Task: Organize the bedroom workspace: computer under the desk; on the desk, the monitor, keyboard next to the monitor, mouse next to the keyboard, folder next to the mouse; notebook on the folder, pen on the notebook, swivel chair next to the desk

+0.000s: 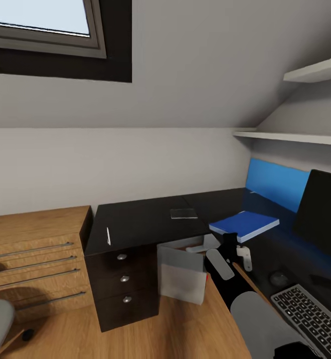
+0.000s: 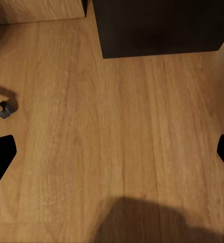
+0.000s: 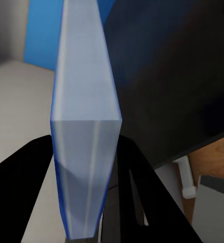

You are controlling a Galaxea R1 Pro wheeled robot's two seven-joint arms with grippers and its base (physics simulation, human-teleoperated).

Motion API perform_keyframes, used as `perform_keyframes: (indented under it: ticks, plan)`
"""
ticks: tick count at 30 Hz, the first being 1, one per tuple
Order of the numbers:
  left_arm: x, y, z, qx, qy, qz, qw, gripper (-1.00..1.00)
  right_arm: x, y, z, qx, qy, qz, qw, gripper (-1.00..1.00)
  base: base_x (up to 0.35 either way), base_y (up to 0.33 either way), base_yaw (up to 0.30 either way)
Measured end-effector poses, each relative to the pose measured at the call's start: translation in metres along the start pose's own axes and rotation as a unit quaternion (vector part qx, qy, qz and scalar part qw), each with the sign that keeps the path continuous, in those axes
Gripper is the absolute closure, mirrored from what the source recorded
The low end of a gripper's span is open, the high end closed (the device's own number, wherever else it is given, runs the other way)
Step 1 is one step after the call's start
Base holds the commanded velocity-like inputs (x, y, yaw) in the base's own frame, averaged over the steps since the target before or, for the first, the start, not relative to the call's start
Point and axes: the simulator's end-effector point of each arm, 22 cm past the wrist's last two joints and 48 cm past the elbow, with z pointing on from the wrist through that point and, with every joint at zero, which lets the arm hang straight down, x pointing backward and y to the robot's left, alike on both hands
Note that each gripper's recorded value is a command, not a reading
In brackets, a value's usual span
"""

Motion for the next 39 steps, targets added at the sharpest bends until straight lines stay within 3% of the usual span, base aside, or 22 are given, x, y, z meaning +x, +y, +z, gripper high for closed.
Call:
perform_keyframes:
  ticks: [19,21,27,39]
  plan:
    - [0.009,-0.002,0.008,0.001,0.000,0.000,1.0000,-1.00,0.004,-0.013,0.003,0.005,0.003,0.005,1.0000,1.00,0.000,0.000,0.000]
    - [0.009,-0.002,0.008,0.001,-0.001,0.000,1.0000,-1.00,0.005,-0.015,0.002,0.011,0.004,0.009,0.9999,1.00,0.000,0.000,0.000]
    - [0.009,-0.002,0.008,0.001,-0.001,0.000,1.0000,-1.00,0.017,-0.042,0.000,0.075,0.029,0.063,0.9948,1.00,0.000,0.000,0.000]
    - [0.009,-0.002,0.008,0.001,-0.001,-0.001,1.0000,-1.00,0.014,-0.045,0.004,0.081,0.026,0.070,0.9939,1.00,0.000,0.000,0.000]
